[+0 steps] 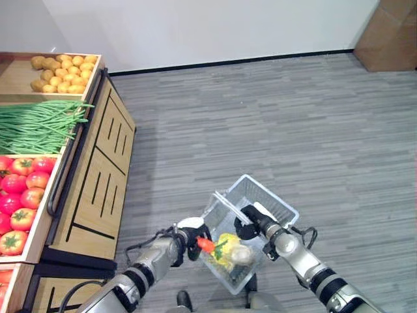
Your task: Get the vegetables into the basket
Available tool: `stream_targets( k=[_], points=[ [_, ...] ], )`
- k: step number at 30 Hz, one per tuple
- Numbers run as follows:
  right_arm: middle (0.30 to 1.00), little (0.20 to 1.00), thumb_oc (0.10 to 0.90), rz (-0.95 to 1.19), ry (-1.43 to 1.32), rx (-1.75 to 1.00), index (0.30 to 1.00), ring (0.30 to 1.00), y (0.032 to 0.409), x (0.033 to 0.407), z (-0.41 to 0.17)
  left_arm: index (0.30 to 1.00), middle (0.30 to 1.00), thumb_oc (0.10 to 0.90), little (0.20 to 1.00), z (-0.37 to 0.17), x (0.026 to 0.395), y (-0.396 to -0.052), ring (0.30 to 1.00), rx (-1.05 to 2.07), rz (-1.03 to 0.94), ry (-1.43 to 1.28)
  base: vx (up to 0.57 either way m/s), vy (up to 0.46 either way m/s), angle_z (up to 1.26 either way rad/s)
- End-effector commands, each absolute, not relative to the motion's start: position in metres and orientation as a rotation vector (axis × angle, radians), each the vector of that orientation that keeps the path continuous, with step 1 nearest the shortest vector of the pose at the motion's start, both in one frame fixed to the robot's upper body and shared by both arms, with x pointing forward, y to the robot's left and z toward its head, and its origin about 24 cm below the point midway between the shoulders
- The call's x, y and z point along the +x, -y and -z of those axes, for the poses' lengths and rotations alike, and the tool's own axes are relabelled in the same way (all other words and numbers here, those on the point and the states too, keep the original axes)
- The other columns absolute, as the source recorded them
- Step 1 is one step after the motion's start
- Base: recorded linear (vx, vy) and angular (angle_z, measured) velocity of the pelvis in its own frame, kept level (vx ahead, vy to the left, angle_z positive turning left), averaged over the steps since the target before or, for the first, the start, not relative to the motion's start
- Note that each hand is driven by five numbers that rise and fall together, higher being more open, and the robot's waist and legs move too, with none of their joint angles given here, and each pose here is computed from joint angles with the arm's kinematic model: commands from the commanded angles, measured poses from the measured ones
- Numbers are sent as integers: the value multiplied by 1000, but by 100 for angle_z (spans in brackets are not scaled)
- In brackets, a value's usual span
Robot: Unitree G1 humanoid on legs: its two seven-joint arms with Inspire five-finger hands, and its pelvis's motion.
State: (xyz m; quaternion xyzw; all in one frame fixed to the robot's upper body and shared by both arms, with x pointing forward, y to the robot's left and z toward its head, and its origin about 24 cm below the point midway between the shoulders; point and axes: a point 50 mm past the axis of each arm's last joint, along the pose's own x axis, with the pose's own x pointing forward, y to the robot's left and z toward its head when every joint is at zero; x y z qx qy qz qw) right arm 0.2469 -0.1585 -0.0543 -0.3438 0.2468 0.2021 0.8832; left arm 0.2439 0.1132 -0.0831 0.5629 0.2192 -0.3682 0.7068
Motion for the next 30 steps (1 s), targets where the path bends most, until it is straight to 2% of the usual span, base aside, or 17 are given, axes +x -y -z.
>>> stream_targets(
  k=[1, 11, 12, 13, 14, 30],
  points=[
    [300, 300, 400, -485, -151, -624, 300, 300, 109, 285, -7, 300, 300, 400, 300, 47, 290, -111, 300, 1404, 727, -309, 1, -52, -4],
    [300, 300, 400, -594, -155, -643, 300, 300, 102, 271, -2, 300, 300, 400, 300, 31, 301, -84, 300, 1435, 765, -194, 1, -20, -4],
    [300, 300, 400, -602, -160, -641, 300, 300, 103, 270, -1, 322, 322, 416, 322, 29, 302, -81, 322, 1435, 766, -175, 6, -19, -3],
    [300, 300, 400, -602, -160, -641, 300, 300, 103, 270, -1, 498, 498, 541, 498, 28, 302, -81, 498, 1435, 766, -174, 7, -16, -4],
    [300, 300, 400, -610, -161, -643, 300, 300, 102, 270, -1, 1000, 1000, 900, 1000, 28, 302, -80, 1000, 1431, 766, -170, 0, 0, 0],
    [300, 300, 400, -600, -232, -691, 300, 300, 112, 267, 14, 1000, 1000, 900, 1000, 5, 302, -73, 1000, 1280, 775, -86, 1, -3, 4]
  ],
)
